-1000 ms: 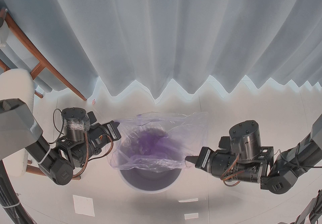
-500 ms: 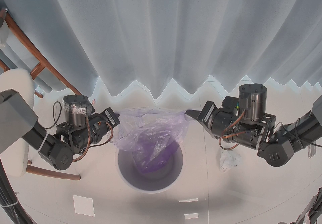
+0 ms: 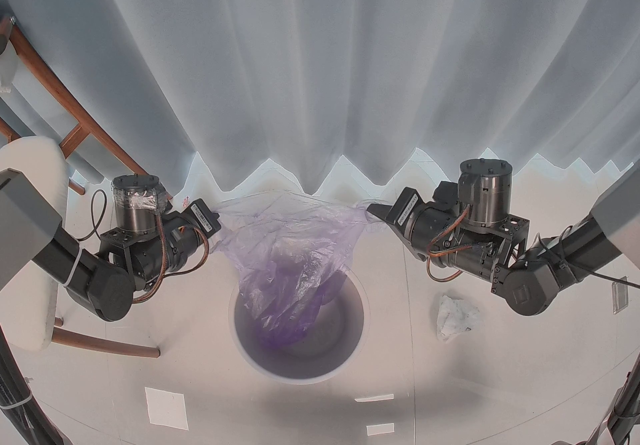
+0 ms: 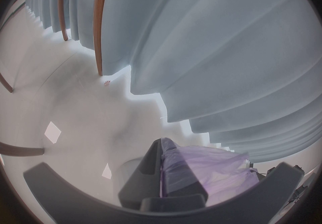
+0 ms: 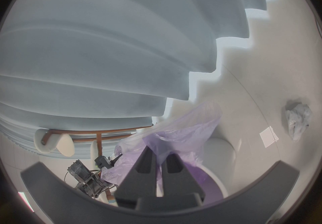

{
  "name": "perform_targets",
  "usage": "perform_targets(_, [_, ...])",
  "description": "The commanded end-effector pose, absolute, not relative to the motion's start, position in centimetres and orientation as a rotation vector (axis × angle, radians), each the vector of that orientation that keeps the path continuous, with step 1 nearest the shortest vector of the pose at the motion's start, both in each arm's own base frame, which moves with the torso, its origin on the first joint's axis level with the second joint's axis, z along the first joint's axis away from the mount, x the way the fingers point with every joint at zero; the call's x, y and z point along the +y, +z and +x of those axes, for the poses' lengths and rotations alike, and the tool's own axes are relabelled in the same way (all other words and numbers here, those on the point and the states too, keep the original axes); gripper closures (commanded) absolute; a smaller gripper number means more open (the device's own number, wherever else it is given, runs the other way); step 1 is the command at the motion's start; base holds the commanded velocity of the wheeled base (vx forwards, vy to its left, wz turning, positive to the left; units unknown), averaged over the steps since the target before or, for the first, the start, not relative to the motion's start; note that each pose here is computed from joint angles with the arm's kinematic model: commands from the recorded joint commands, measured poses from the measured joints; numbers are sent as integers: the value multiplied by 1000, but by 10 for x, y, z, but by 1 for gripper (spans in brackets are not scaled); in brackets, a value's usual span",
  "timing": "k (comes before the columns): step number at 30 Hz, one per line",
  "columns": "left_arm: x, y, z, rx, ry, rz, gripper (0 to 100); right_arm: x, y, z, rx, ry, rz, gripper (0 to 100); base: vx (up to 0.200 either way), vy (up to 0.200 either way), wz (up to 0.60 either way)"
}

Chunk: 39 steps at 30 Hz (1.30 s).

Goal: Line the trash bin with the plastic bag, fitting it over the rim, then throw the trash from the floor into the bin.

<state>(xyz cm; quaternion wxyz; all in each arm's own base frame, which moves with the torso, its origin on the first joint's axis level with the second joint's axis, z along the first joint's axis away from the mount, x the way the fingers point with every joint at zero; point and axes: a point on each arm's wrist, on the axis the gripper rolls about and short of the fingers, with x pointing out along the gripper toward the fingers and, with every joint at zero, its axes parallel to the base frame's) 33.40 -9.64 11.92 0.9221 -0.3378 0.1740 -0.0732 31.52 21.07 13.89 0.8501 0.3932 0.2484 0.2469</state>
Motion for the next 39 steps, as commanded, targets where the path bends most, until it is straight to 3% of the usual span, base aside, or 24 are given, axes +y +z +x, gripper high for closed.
perform_targets(1, [-94,103,339,403,-125,-682,100,201,107,323,579,451,815,100,0,0,0])
perform_targets(10, [-86,80,324,490,-83,-668,100,184,72,291,724,378,766,100,0,0,0])
perform_targets(31, [-57,36,276,734,-30,-679,100,179,22,223,932,374,669,100,0,0,0])
perform_targets(39, [-56,47,267,601,-82,-698,100,182,25,214,859,441,688,100,0,0,0])
